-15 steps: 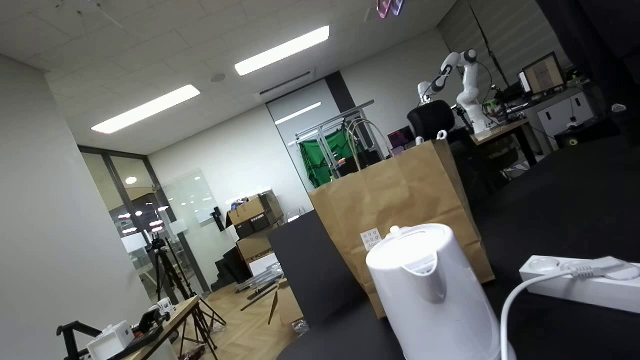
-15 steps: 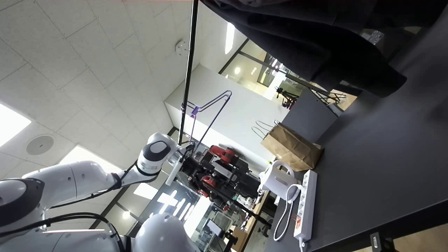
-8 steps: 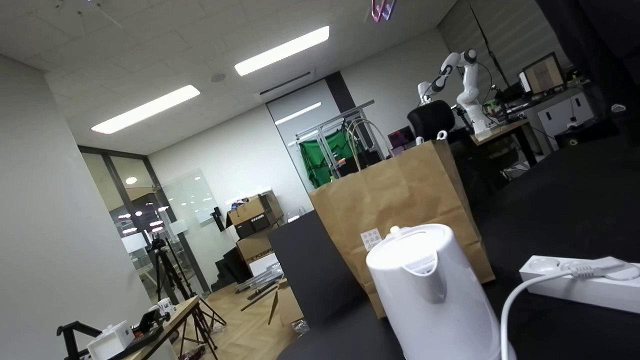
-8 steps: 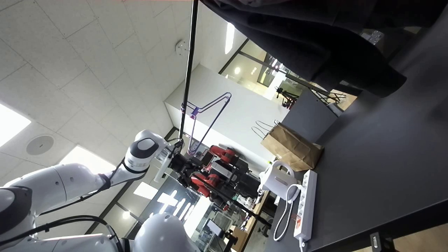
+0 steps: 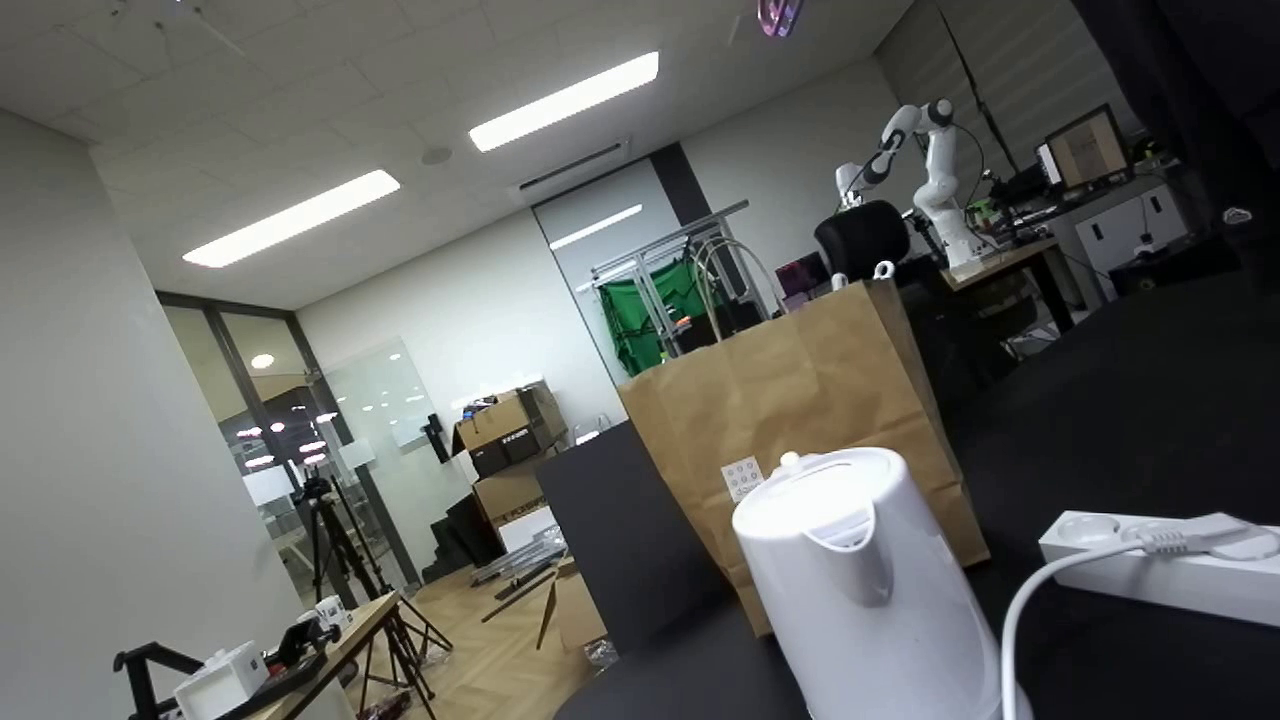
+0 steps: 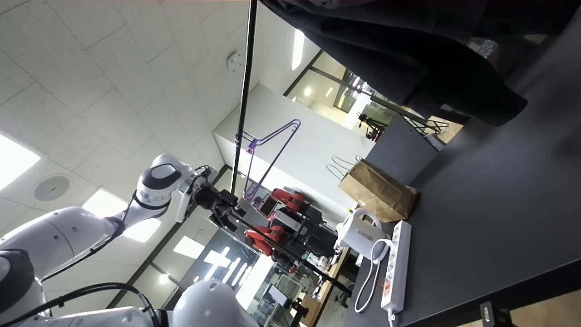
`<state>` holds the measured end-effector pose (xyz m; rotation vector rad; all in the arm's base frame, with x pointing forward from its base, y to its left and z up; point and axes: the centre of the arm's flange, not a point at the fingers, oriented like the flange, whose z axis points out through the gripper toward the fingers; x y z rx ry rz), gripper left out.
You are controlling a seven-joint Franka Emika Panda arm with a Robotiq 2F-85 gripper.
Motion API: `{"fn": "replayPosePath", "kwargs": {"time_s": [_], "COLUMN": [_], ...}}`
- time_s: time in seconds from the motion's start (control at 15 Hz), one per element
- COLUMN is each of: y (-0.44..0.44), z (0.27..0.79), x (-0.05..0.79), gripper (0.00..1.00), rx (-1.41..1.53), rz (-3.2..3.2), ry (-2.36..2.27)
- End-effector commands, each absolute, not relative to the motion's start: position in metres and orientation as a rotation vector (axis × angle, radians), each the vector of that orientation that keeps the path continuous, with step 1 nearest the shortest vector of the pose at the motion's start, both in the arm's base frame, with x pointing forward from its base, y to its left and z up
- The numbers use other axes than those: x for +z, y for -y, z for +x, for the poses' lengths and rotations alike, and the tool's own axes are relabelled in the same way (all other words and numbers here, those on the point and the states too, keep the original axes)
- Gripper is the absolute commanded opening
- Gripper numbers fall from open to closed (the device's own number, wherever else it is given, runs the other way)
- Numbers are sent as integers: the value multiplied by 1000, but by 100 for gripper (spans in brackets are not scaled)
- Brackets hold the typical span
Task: Remove the first hanger from the left and put it on the table
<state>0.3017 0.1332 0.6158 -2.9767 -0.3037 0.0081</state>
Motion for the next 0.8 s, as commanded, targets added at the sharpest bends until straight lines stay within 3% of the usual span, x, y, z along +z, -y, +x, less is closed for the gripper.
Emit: {"fn": "replayPosePath", "kwargs": {"time_s": [0.0,0.6,0.73], "y": [-124,-120,-116], "z": [300,314,318], "x": [673,690,700], "gripper": [100,100,100], "rx": [-34,-713,-657], "rz": [-2963,-2792,-2791], "ry": [133,-147,-69]}}
